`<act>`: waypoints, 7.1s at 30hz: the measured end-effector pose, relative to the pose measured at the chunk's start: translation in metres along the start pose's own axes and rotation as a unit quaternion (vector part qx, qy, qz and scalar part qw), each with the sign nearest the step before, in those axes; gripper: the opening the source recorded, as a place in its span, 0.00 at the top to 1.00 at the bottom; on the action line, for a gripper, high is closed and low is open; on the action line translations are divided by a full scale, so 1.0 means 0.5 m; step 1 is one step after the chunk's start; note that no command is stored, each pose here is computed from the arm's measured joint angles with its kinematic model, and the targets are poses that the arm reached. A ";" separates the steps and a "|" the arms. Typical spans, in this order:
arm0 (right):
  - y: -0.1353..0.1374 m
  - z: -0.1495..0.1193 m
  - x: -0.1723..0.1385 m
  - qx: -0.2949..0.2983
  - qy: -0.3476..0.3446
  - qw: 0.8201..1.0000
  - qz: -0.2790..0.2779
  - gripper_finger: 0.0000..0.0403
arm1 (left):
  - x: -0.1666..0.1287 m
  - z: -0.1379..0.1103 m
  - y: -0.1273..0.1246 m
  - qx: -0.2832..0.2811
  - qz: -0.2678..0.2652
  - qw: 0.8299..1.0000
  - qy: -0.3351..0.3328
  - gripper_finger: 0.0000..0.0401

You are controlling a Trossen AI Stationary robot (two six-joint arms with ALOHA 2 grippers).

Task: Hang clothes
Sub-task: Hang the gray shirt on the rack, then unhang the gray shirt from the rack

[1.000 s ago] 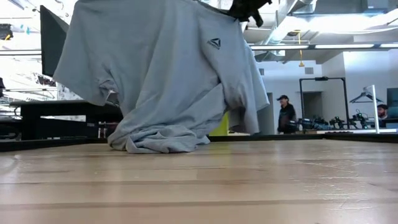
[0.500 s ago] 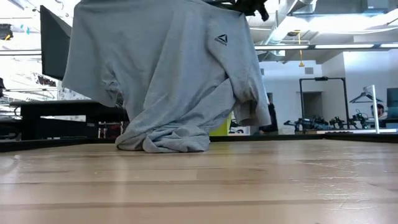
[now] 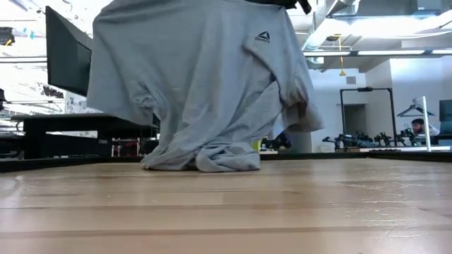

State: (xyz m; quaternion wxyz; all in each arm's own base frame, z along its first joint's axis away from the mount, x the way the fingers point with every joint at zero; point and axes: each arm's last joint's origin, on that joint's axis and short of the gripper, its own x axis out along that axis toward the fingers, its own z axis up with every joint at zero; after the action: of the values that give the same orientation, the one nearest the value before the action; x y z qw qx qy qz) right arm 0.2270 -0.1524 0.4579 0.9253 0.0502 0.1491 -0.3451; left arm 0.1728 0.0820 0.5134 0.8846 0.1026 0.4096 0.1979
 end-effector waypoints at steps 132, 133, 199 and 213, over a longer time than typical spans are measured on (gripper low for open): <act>-0.132 0.110 0.113 -0.062 -0.087 0.990 0.091 0.94 | 0.079 -0.001 0.163 -0.057 0.256 0.963 0.060 0.65; -0.142 0.113 0.109 -0.057 -0.094 0.990 0.085 0.94 | 0.079 -0.001 0.163 -0.058 0.254 0.964 0.061 0.65; 0.147 -0.146 -0.146 0.049 0.242 0.947 0.207 0.50 | 0.190 0.012 -0.158 -0.070 -0.129 0.989 0.025 0.65; 0.276 -0.208 -0.115 0.071 0.067 0.940 0.327 0.50 | 0.125 -0.006 -0.251 -0.213 -0.151 0.913 -0.314 0.65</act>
State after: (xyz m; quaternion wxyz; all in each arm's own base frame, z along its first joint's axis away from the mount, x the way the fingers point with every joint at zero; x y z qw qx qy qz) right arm 0.2507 0.0081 0.3754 0.9691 0.1843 0.1612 -0.0291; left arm 0.2404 -0.0038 0.4254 0.9879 -0.0943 0.0698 0.1018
